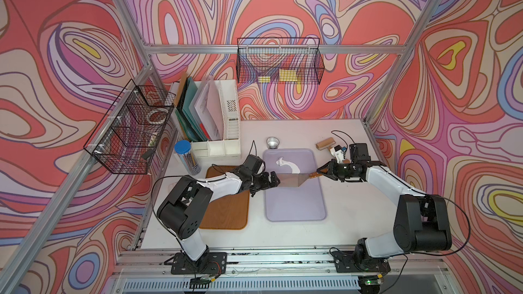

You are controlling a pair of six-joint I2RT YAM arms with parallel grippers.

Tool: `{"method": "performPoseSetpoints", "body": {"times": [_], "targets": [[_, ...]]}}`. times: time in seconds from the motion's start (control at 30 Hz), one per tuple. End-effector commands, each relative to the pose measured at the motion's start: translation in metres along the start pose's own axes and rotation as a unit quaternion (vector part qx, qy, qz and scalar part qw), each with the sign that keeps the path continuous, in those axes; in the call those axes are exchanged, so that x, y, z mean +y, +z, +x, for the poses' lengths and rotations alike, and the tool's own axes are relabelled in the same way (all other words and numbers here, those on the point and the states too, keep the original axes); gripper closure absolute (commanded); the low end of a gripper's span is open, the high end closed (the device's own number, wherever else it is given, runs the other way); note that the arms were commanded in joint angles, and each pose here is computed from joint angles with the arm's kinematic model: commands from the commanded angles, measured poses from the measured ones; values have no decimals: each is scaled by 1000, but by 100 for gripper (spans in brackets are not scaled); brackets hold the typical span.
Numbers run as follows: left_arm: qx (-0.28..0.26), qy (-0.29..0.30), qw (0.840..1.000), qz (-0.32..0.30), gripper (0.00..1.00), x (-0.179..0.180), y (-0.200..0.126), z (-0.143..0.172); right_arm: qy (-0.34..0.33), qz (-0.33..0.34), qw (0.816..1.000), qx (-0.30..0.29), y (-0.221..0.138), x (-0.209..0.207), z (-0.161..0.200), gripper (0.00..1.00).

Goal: Roll out the dumpling wrappers from the dough
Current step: Scoop the dumpling wrapper from the work surface.

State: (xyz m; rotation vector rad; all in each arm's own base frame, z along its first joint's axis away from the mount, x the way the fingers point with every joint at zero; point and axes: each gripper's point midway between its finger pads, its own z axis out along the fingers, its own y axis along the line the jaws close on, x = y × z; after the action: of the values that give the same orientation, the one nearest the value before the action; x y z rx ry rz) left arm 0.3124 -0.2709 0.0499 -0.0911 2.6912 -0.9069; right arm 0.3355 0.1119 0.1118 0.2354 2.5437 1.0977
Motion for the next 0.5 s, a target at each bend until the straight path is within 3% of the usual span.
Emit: {"method": "performPoseSetpoints", "body": {"times": [0.0,0.47], "targets": [[-4,5,1000,12,0,-7,1,-7,22,5,1000,-15,9,-11,3,100],[-16,3,1000,14,0,-8,-6,-9,44,-71,996,-26,28,-12,11,100]]}}
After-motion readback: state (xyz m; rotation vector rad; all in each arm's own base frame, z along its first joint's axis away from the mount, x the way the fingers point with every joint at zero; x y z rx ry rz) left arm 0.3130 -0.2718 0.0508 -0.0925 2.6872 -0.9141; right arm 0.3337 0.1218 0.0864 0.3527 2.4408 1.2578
